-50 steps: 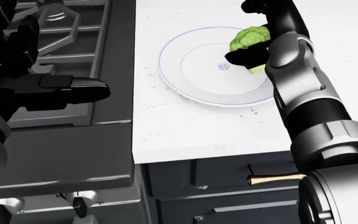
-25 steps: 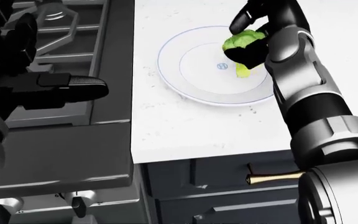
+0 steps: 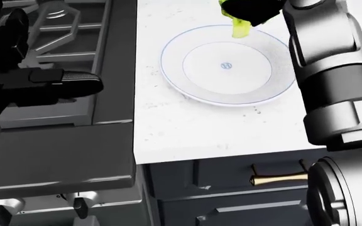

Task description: Pick the broccoli from the plate and place it in the pan.

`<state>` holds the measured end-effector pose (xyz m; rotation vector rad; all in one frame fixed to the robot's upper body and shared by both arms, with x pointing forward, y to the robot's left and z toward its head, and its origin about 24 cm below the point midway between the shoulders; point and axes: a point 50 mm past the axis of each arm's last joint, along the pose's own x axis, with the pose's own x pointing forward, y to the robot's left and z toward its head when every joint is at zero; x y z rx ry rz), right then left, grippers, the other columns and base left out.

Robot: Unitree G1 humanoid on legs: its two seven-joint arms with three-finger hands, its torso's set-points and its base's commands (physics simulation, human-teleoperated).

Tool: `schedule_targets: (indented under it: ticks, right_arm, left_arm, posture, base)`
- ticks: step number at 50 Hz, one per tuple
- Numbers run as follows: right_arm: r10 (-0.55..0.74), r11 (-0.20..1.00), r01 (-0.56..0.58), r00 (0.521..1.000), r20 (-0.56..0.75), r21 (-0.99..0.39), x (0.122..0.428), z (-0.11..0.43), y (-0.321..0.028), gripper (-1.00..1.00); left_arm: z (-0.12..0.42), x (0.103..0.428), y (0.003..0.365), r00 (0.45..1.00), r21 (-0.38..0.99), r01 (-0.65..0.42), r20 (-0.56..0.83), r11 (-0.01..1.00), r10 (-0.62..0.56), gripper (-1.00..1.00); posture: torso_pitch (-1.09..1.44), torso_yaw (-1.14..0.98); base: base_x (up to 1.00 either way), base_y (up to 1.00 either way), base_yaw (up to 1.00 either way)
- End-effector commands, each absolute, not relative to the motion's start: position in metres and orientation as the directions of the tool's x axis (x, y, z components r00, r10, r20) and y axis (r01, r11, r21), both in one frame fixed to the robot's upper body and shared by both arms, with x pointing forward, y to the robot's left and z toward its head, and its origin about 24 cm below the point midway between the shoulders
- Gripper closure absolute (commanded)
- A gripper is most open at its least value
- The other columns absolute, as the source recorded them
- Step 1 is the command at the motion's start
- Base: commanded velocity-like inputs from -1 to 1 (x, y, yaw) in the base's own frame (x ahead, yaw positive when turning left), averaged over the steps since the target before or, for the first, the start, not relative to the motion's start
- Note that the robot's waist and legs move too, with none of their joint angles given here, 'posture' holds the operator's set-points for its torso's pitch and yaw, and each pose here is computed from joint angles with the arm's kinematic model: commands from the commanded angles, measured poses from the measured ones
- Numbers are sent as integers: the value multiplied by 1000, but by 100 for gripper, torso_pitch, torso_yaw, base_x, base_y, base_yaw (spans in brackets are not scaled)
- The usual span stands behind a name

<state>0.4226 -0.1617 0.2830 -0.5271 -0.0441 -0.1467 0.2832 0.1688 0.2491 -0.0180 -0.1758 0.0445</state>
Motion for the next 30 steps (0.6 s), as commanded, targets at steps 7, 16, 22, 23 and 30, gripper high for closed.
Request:
schedule_targets:
  ticks: [7, 16, 22, 23, 30]
  right_arm:
    - [-99, 886, 147, 986, 131, -440, 404, 319, -160, 100]
    - [-85, 890, 146, 984, 158, -432, 386, 339, -155, 100]
    - [-74, 885, 151, 979, 188, -440, 380, 349, -152, 100]
    - [-74, 883, 153, 979, 192, -443, 380, 349, -152, 100]
    - [-62, 884, 146, 978, 197, -444, 382, 350, -149, 100]
  left_arm:
    - [268, 277, 172, 960, -17, -68, 270, 998, 71, -100]
    - [276, 276, 182, 942, 2, -145, 306, 989, 137, -100]
    - [278, 275, 184, 939, 1, -156, 311, 988, 148, -100]
    - [278, 275, 184, 939, 1, -155, 310, 988, 147, -100]
    - [276, 276, 183, 941, 2, -155, 306, 988, 147, -100]
  posture:
    - [0, 0]
    - [0, 0]
    - [0, 0]
    - [0, 0]
    - [0, 0]
  base:
    - [0, 0, 0]
    - [0, 0, 0]
    - [0, 0, 0]
    - [0, 0, 0]
    - [0, 9, 0]
